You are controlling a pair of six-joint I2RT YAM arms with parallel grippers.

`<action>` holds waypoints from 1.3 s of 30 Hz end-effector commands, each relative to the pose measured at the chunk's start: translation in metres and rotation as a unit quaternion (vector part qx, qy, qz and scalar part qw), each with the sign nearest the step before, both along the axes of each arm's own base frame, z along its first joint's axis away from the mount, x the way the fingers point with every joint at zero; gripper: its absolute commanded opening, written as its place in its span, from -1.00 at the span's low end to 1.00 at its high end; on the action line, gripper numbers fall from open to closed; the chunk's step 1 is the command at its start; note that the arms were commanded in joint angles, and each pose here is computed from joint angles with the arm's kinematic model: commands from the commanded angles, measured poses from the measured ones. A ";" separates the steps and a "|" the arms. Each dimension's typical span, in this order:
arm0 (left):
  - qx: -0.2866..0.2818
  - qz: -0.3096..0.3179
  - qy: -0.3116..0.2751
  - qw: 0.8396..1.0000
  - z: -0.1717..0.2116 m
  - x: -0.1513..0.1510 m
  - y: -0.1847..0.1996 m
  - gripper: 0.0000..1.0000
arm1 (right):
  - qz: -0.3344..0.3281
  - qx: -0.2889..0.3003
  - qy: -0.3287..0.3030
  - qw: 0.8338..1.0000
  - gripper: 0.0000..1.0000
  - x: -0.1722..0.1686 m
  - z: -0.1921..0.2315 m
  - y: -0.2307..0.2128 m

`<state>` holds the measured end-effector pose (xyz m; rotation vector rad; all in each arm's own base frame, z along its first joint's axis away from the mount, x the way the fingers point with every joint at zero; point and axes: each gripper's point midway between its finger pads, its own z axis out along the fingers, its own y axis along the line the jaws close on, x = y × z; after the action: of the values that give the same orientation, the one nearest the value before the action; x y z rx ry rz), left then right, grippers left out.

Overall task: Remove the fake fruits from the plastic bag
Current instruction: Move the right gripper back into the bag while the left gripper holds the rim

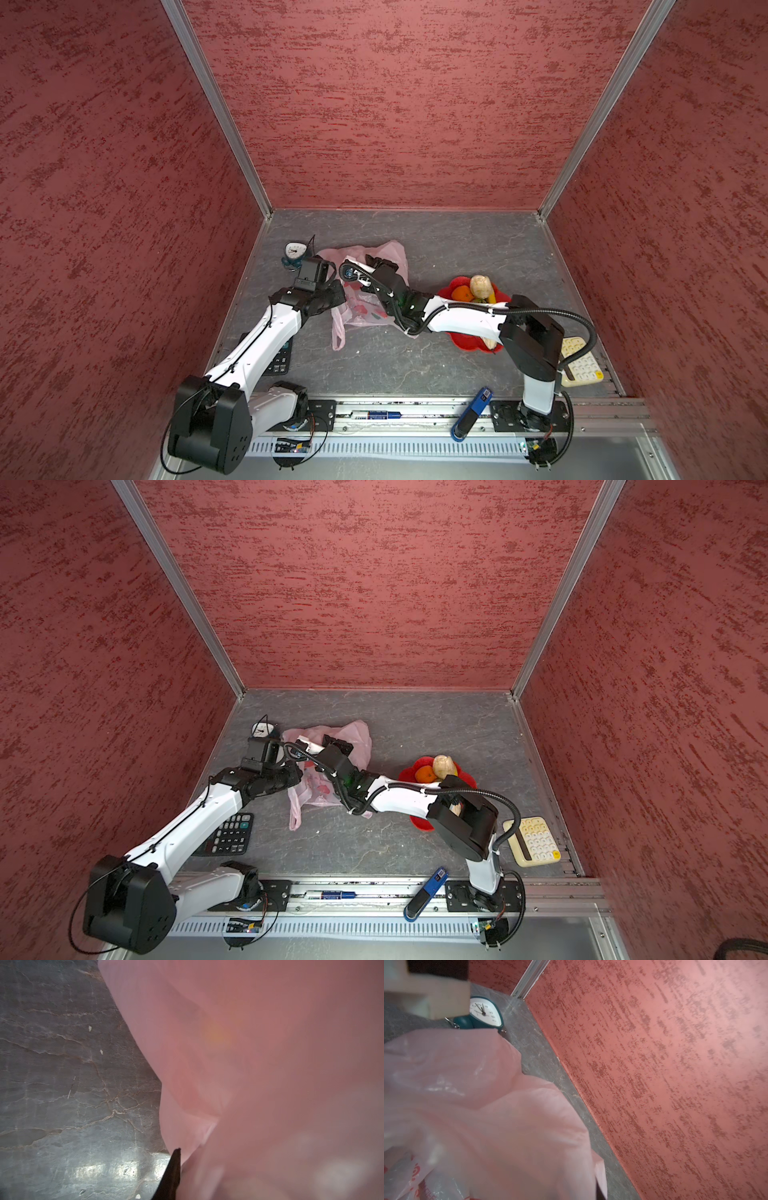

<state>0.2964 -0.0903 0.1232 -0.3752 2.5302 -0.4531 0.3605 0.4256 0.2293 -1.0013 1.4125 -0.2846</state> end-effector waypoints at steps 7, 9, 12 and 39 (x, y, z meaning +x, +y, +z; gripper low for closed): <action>-0.044 0.010 -0.028 0.999 0.009 0.002 -0.007 -0.60 | -0.001 0.048 -0.109 0.993 -0.85 -0.030 0.058 -0.006; -0.046 0.012 -0.027 0.998 0.006 0.001 -0.007 -0.61 | 0.006 0.054 -0.121 0.991 -0.85 -0.038 0.060 -0.007; -0.052 0.013 -0.019 0.998 0.000 -0.002 -0.008 -0.61 | 0.010 0.062 -0.130 0.989 -0.84 -0.048 0.059 -0.010; -0.044 0.021 0.047 0.998 0.013 -0.060 0.004 -0.63 | -0.037 0.083 0.033 0.995 0.27 -0.044 -0.014 -0.039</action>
<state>0.2467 -0.0869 0.1388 -0.5045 2.5391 -0.5547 0.3162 0.3919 0.2216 -0.8557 1.4085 -0.2483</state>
